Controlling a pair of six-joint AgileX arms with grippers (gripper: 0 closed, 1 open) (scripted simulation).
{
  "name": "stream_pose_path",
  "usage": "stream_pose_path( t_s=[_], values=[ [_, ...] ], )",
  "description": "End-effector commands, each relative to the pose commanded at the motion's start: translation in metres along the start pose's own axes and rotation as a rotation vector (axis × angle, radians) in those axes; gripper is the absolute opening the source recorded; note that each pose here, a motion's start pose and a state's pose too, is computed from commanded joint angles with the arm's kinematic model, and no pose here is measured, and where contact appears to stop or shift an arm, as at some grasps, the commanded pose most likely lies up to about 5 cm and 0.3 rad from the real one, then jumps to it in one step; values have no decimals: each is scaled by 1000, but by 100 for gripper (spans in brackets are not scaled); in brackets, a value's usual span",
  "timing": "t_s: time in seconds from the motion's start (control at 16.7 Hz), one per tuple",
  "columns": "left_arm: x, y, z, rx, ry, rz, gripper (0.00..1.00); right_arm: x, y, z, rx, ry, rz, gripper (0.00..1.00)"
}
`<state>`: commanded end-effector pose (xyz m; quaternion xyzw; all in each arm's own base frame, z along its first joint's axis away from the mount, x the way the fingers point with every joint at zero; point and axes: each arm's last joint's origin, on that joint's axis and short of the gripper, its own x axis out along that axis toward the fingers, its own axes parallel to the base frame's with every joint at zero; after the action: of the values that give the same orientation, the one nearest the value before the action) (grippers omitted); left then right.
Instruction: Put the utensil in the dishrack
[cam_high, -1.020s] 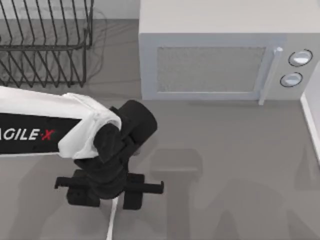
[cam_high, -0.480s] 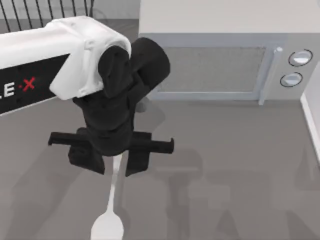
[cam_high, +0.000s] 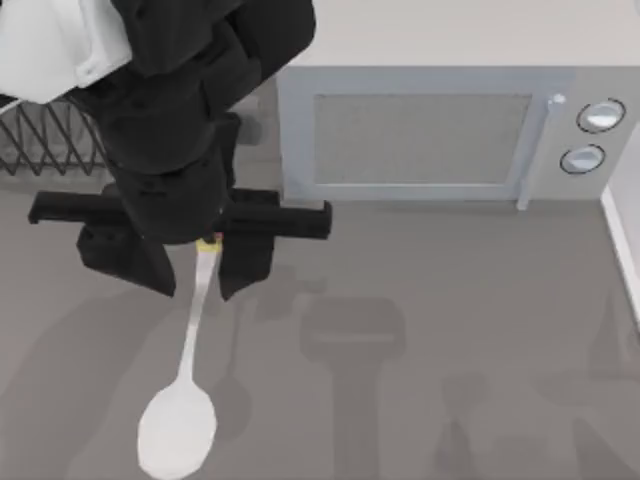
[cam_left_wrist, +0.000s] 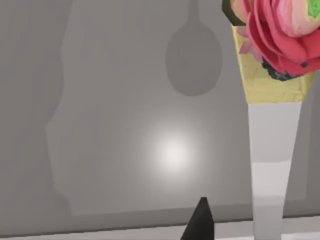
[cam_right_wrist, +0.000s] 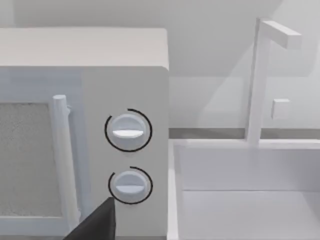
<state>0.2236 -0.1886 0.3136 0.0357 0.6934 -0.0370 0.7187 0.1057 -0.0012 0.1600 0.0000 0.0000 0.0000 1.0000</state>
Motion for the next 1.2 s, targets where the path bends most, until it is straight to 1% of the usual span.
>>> stream_pose_path(
  t_s=[0.24, 0.3, 0.42, 0.54, 0.72, 0.84, 0.9, 1.02, 1.08, 1.2],
  values=[
    [1, 0, 0, 3, 1, 1, 0, 0, 0, 0, 0, 0, 0, 100],
    [0, 2, 1, 1, -9, -9, 0, 0, 0, 0, 0, 0, 0, 100],
    [-4, 13, 5, -9, -59, -52, 0, 0, 0, 0, 0, 0, 0, 100],
    [-12, 31, 10, -28, -153, -118, 0, 0, 0, 0, 0, 0, 0, 100],
    [-27, 69, 17, -64, -372, -219, 0, 0, 0, 0, 0, 0, 0, 100],
    [-39, 99, 19, -85, -565, -261, 0, 0, 0, 0, 0, 0, 0, 100],
    [-46, 114, 17, -93, -672, -269, 0, 0, 0, 0, 0, 0, 0, 100],
    [-61, 145, 9, -100, -895, -254, 0, 0, 0, 0, 0, 0, 0, 100],
    [-68, 159, 3, -100, -1006, -230, 0, 0, 0, 0, 0, 0, 0, 100],
    [-83, 182, -14, -94, -1212, -156, 0, 0, 0, 0, 0, 0, 0, 100]
  ],
)
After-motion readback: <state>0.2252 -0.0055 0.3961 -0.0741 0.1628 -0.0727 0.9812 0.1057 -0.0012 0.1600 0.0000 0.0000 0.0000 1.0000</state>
